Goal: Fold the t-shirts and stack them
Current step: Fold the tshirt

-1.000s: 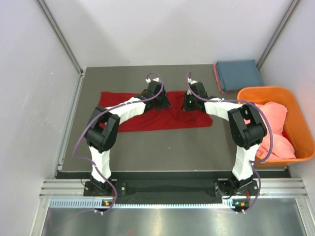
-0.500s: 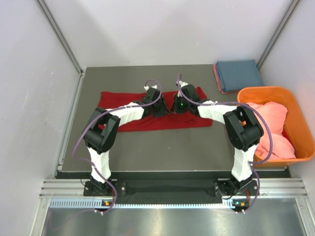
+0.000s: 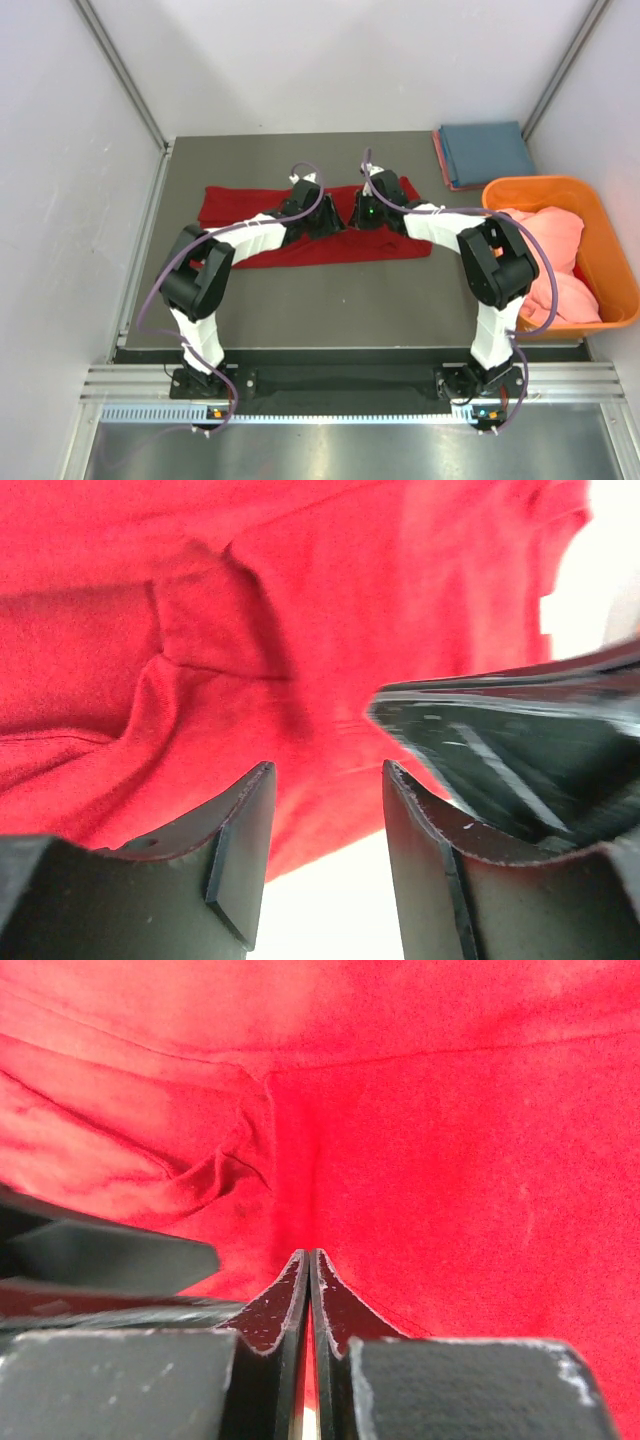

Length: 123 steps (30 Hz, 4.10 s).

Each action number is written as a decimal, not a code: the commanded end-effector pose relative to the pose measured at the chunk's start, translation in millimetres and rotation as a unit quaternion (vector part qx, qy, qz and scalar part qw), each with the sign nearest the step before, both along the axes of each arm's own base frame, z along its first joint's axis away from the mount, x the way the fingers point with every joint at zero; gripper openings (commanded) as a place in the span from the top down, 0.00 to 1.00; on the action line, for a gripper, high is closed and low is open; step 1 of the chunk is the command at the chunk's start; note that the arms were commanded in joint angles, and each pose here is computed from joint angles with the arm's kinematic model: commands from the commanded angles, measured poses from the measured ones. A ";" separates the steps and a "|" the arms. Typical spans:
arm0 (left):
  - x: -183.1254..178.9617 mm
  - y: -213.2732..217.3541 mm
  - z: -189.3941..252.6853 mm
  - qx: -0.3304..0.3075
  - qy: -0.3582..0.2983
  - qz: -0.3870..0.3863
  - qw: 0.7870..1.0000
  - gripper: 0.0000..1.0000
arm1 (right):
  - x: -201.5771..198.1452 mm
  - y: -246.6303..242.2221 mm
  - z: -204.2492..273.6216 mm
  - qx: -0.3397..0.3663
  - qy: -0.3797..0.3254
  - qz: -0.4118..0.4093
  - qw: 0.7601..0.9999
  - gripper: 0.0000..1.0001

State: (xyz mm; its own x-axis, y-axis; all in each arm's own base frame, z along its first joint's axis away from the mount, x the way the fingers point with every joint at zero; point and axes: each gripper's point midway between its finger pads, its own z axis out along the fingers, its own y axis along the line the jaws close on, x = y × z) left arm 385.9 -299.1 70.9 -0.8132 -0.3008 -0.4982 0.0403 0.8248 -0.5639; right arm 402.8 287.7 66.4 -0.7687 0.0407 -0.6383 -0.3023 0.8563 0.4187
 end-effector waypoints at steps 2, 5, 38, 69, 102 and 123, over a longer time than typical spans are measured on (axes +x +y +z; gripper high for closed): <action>13.3 -8.6 52.8 -0.043 -0.068 0.000 0.997 0.48 | 13.4 0.0 35.4 0.015 -0.033 -0.013 0.999 0.99; 15.1 -10.5 44.7 -0.040 -0.060 -0.001 0.997 0.48 | 16.9 -9.1 40.7 0.008 -0.037 -0.031 0.999 0.99; 17.1 -15.4 -20.7 0.010 0.000 -0.028 1.000 1.00 | -29.7 -146.6 -8.9 0.023 0.081 -0.249 0.965 0.77; 19.9 -16.8 -12.7 0.007 -0.001 -0.027 1.000 1.00 | -25.5 -130.5 -41.7 0.026 0.103 -0.241 0.965 0.83; 11.3 -11.6 -10.8 0.031 0.023 -0.037 0.999 1.00 | -51.7 -153.3 5.3 0.015 0.003 -0.248 0.969 1.00; 11.5 -3.2 -7.2 0.069 0.032 -0.041 0.996 1.00 | -39.4 -144.1 17.7 0.034 -0.031 -0.237 0.971 1.00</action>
State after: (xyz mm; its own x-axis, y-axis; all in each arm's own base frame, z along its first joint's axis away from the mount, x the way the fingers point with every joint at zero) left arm 388.3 -301.9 47.2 -0.8813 -0.1766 -0.4383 0.0543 0.8835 -0.4653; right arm 338.6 125.3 51.9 -0.6453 0.4497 -0.6175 0.1917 0.8778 0.4389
